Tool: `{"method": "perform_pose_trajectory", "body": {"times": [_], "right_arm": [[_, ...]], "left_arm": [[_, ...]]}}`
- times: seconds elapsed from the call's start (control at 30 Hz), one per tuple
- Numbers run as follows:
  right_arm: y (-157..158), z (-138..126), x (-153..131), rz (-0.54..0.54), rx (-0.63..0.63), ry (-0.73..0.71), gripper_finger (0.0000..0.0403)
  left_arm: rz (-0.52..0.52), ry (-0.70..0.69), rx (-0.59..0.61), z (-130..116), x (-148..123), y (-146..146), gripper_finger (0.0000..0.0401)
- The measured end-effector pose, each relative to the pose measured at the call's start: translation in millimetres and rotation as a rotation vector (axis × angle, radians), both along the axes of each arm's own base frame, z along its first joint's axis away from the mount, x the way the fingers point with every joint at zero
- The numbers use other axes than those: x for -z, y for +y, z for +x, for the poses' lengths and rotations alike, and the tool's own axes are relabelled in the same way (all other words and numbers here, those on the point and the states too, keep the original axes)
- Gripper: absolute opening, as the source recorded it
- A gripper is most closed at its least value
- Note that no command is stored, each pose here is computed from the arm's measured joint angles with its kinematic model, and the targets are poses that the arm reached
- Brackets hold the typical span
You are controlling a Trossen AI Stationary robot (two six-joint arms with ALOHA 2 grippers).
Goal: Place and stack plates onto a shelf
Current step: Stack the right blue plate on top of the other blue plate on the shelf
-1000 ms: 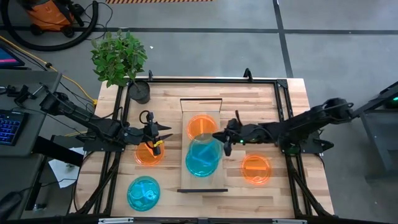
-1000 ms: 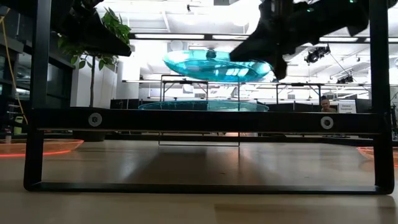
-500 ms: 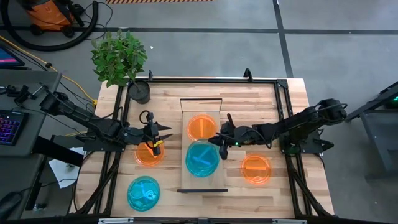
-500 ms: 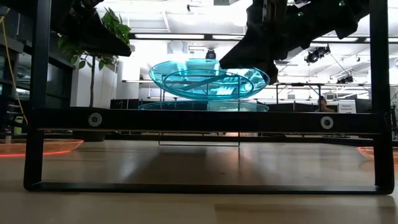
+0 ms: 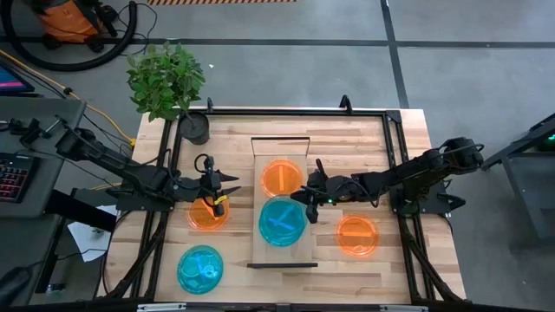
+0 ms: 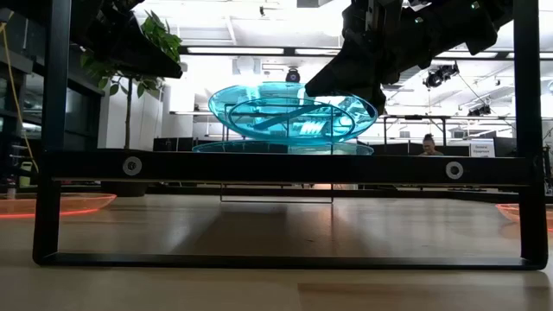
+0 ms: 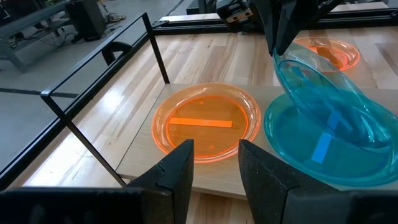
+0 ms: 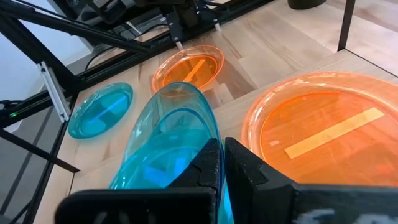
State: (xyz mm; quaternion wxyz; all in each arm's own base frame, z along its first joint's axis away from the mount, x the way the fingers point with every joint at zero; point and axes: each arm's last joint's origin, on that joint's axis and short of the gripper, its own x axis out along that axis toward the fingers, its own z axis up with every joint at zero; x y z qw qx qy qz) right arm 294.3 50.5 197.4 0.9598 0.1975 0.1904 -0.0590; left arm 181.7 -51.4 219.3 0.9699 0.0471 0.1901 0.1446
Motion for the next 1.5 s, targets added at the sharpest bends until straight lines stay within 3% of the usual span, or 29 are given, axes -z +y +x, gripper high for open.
{"method": "perform_pose_trajectory", "body": {"times": [0.17, 0.3, 0.57, 0.8, 1.3, 1.4, 1.5], "right_arm": [[1.1, -0.1, 0.0, 0.003, -0.010, 0.000, 0.0014], [4.6, -0.8, -0.1, -0.015, -0.029, 0.000, 0.0051], [4.4, -0.4, -0.7, -0.055, -0.047, -0.006, 0.0138], [5.9, -0.4, -0.9, -0.047, -0.084, -0.007, 0.0174], [-9.8, -7.1, 14.3, -0.020, -0.018, 0.180, 0.0171], [-10.3, -9.7, 18.1, -0.006, -0.004, 0.226, 0.0143], [-12.0, -12.2, 21.3, -0.009, 0.030, 0.266, 0.0089]], "left_arm": [[-0.003, 0.000, 0.001, 0.0, 0.0, 0.0, 0.0117], [-0.022, -0.003, 0.006, 0.1, 0.1, -0.4, 0.0117], [0.040, 0.017, 0.031, 0.1, 0.0, -0.3, 0.0117], [-0.019, -0.002, 0.007, 0.1, 0.2, -0.4, 0.0117], [0.041, 0.017, 0.031, 0.1, 0.3, -0.3, 0.0117], [0.032, 0.015, 0.028, 0.1, 0.3, -0.3, 0.0117], [0.028, 0.013, 0.026, 0.1, 0.3, -0.3, 0.0117]]}}
